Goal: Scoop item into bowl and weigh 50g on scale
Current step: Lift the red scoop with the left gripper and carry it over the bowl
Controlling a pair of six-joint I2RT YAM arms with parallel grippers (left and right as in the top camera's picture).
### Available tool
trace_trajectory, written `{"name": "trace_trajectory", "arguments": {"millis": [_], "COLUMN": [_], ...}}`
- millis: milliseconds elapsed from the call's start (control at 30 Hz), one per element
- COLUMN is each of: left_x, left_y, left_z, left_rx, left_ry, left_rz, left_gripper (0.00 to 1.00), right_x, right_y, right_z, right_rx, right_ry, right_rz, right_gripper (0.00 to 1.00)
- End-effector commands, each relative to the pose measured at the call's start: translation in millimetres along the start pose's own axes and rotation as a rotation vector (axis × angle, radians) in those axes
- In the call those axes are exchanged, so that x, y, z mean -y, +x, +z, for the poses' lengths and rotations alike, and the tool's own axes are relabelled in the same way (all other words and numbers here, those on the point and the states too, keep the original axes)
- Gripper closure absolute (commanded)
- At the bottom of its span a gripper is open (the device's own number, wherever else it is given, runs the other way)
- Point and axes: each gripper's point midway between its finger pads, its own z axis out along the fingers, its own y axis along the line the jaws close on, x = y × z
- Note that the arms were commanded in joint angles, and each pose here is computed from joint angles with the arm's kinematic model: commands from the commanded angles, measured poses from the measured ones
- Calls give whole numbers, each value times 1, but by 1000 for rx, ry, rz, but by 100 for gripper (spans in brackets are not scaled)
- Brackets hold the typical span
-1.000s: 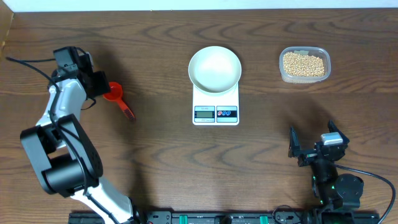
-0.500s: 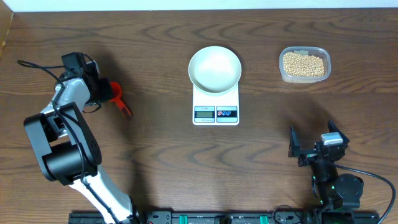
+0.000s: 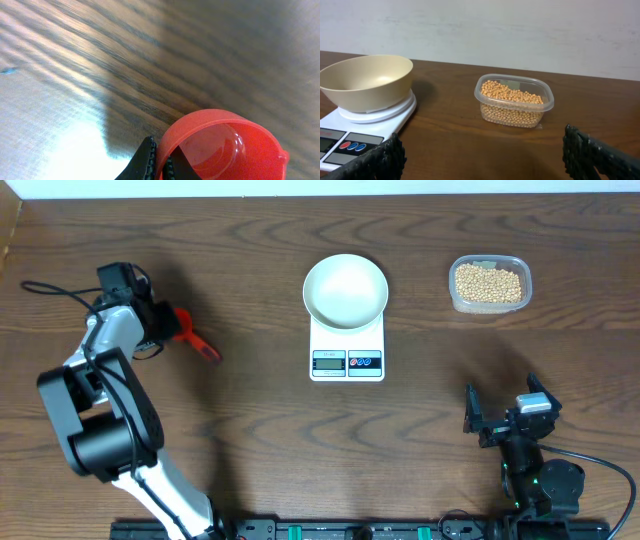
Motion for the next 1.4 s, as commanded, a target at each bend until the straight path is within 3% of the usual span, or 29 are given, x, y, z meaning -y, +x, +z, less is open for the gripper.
{"name": "trace_trajectory", "arguments": {"millis": [0, 200, 333, 600, 800, 1067, 1367], "left_x": [8, 52, 89, 219, 298, 370, 390], "left_y": [-43, -66, -57, 24, 69, 127, 133], "left_z": [-65, -154, -186, -188, -196, -193, -192], "left_rx": [178, 324, 314, 49, 17, 6, -2], "left_ry": [35, 252, 366, 517, 579, 620, 673], "left_rz": [-178, -318, -353, -428, -441, -504, -513], "left_gripper": [93, 93, 93, 93, 92, 93, 93], "right_x": [-1, -1, -1, -1, -1, -1, -7], "right_y": [2, 2, 2, 2, 2, 2, -2], "right_z": [0, 0, 0, 0, 0, 0, 0], "right_rx": [-3, -3, -3, -3, -3, -3, 15], "right_ry": [-2, -2, -2, -2, -2, -2, -36], "right_rz": [-9, -9, -9, -9, -9, -9, -10], "right_gripper": [1, 1, 1, 1, 1, 1, 1]}}
